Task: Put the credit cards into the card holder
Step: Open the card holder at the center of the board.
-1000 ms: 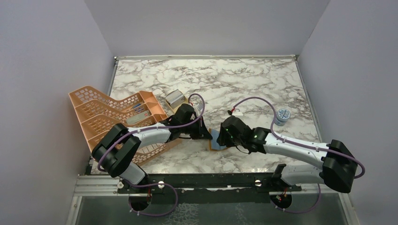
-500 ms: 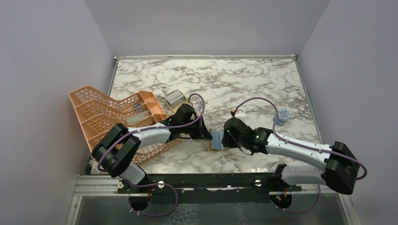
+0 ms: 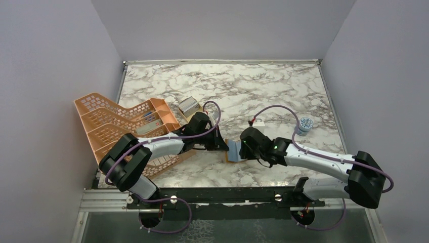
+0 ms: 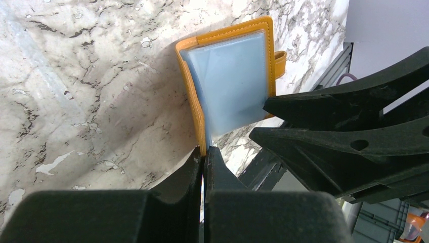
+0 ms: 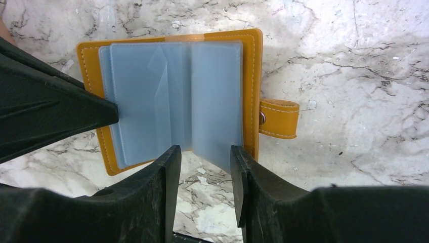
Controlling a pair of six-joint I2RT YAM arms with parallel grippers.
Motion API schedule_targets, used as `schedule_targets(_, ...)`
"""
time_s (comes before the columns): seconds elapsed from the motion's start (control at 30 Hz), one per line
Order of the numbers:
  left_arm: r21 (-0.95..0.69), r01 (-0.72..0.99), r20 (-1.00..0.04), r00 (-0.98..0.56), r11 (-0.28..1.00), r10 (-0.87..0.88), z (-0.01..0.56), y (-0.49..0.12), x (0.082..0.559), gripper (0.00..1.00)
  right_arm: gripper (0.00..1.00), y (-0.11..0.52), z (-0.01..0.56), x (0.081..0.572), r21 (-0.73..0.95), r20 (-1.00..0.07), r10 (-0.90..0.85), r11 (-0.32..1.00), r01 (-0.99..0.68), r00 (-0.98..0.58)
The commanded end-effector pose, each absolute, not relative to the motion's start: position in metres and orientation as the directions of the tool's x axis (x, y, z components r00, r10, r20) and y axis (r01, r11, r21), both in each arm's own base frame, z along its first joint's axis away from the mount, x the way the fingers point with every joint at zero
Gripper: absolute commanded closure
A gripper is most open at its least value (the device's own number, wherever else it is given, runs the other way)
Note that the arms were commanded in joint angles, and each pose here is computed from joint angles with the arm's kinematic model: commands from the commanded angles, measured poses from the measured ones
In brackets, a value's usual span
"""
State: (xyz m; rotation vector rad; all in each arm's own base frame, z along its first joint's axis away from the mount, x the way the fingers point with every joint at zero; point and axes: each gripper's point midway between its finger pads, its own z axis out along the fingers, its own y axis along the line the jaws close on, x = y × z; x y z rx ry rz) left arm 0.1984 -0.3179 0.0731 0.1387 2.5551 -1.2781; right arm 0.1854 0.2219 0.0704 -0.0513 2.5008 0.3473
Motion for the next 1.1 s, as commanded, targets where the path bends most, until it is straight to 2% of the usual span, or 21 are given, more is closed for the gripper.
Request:
schedule_targets(0.0,-0.774,0.232,-0.301,-0.953,0.59,-0.02,0.072,-0.319,0.194,1.0,0.58,0.227,0.068,0.192,0.237,-0.595,0.046,0.964,-0.12,-0.802)
schedule_targets(0.3,-0.774,0.233,-0.3,-0.954,0.589,-0.018,0.07,-0.319,0.194,1.0,0.53,0.226,0.051,0.197,0.2,-0.609,0.019,0.971,-0.13,-0.793)
schedule_targets(0.57,-0.77,0.236,-0.3,-0.954,0.592,-0.009,0.068,-0.318,0.192,1.0,0.49,0.254,0.05,0.194,0.328,-0.617,0.026,0.917,-0.226,-0.786)
schedule_targets(0.73,-0.765,0.238,-0.3,-0.954,0.598,-0.003,0.066,-0.318,0.192,1.0,0.42,0.266,0.054,0.189,0.425,-0.619,0.062,0.865,-0.267,-0.783)
schedule_targets(1.07,-0.76,0.241,-0.301,-0.954,0.604,0.002,0.063,-0.317,0.192,1.0,0.35,0.281,0.093,0.183,0.586,-0.666,0.178,0.726,-0.36,-0.725)
